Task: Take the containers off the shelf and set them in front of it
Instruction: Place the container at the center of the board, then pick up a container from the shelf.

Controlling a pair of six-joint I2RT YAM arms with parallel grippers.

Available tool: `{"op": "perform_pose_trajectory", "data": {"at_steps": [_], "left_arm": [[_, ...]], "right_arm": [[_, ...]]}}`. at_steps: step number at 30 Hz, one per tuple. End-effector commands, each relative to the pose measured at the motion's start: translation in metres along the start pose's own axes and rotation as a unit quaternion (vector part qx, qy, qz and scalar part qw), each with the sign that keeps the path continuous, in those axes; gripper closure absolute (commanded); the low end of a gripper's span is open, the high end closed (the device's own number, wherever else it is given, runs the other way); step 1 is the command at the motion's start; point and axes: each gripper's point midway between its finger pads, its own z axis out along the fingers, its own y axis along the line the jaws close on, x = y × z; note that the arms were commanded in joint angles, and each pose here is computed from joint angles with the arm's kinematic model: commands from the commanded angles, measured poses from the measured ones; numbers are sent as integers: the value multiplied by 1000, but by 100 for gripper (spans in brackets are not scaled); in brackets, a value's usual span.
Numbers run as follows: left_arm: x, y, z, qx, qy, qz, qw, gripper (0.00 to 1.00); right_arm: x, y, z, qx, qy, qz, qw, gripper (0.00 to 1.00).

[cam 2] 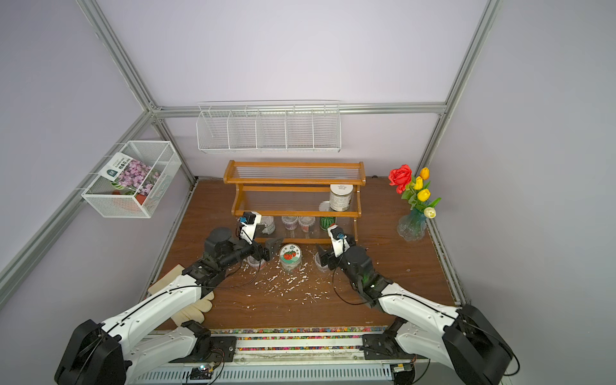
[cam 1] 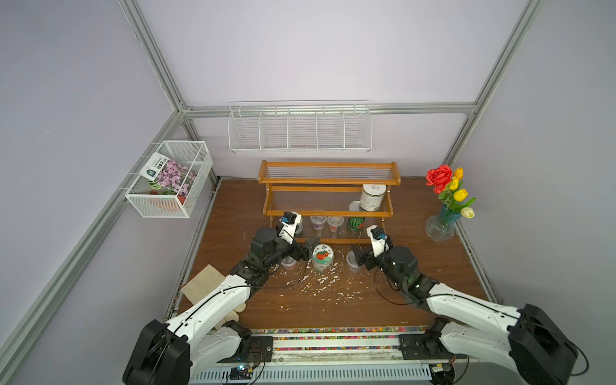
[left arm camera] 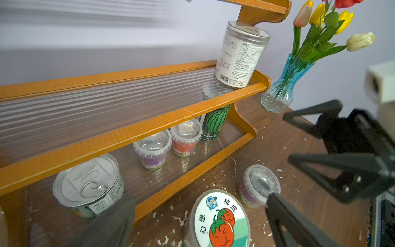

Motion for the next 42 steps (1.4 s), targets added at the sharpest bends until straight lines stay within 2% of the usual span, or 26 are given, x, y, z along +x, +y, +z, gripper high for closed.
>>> {"op": "perform_pose_trajectory", "data": {"at_steps": [1, 8, 14, 29, 34, 42], "left_arm": [[-15, 2, -4, -7, -11, 13, 1000, 1], [-24, 0, -5, -3, -21, 12, 1000, 1], [-27, 0, -6, -5, -26, 9, 1000, 0], [-22, 2, -4, -7, -16, 12, 1000, 0], [-20, 2, -4, -7, -14, 12, 1000, 0], [-17, 3, -3, -9, -7, 15, 1000, 0]], "right_arm": [[-17, -31, -3, 49, 8, 14, 999, 7], [-74, -78, 17, 95, -44, 28, 994, 6], [-105, -95, 43, 92, -65, 22, 993, 5], [-101, -102, 95, 71, -45, 27, 996, 2], [-107, -108, 107, 80, -50, 24, 995, 2], [-95, -116, 124, 96, -30, 31, 994, 2]]}}
